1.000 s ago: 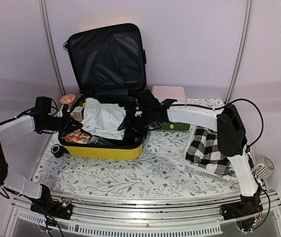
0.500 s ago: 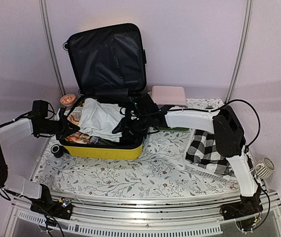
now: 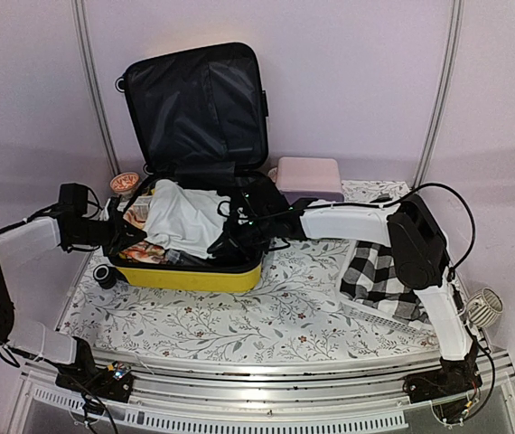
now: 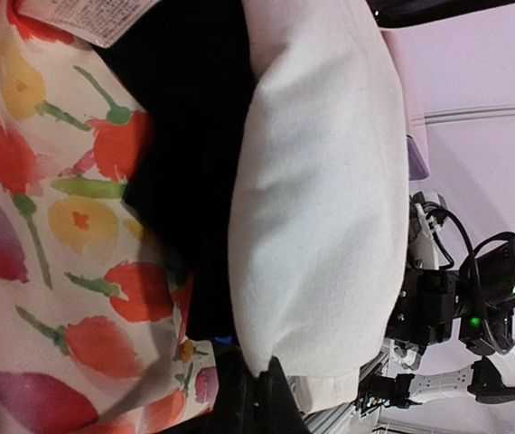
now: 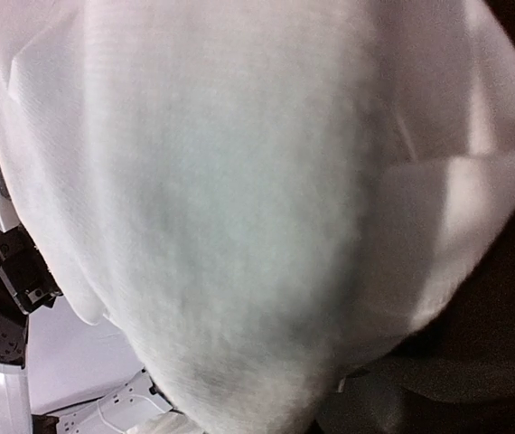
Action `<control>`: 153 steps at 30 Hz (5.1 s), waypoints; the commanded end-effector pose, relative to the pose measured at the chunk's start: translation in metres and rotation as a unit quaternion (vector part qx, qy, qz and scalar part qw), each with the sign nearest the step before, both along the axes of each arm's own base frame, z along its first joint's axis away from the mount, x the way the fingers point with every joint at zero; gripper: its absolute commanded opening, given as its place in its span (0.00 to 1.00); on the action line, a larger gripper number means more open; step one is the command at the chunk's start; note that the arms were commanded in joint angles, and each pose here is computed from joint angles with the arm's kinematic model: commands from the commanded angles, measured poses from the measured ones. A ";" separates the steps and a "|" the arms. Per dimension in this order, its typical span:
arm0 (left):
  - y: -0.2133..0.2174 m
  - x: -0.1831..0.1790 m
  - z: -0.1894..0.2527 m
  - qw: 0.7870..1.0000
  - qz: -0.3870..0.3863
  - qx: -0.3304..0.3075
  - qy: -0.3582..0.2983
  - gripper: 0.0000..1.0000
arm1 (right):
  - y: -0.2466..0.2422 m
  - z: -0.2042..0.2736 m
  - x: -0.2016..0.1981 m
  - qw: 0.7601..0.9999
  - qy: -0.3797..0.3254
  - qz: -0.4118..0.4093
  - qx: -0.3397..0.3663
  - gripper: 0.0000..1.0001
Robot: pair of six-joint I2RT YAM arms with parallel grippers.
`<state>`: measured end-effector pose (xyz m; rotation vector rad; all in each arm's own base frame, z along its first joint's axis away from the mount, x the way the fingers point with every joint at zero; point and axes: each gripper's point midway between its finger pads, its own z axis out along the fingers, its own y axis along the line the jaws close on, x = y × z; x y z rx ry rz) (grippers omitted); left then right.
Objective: Open, take out, and arrange the luggage
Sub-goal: Pick up the clothes from the opened luggage, then place the clothes in the bin.
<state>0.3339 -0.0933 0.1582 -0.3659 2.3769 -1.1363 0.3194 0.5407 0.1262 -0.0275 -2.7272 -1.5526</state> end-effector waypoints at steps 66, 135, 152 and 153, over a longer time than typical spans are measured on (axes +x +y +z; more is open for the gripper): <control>-0.493 -0.012 0.251 0.811 -0.294 -0.361 -0.354 0.00 | -0.494 0.330 0.049 0.835 -0.421 -0.333 -0.117 0.01; -0.465 -0.122 0.020 0.906 -0.359 -0.211 -0.075 0.00 | -0.476 0.024 -0.153 0.924 0.032 -0.315 -0.213 0.01; -0.444 -0.102 0.028 0.936 -0.321 -0.088 -0.118 0.52 | -0.467 0.095 -0.136 0.917 -0.037 -0.334 -0.213 0.51; -0.438 -0.098 0.041 0.937 -0.313 -0.083 -0.130 0.58 | -0.470 0.107 -0.129 0.915 -0.053 -0.336 -0.219 0.51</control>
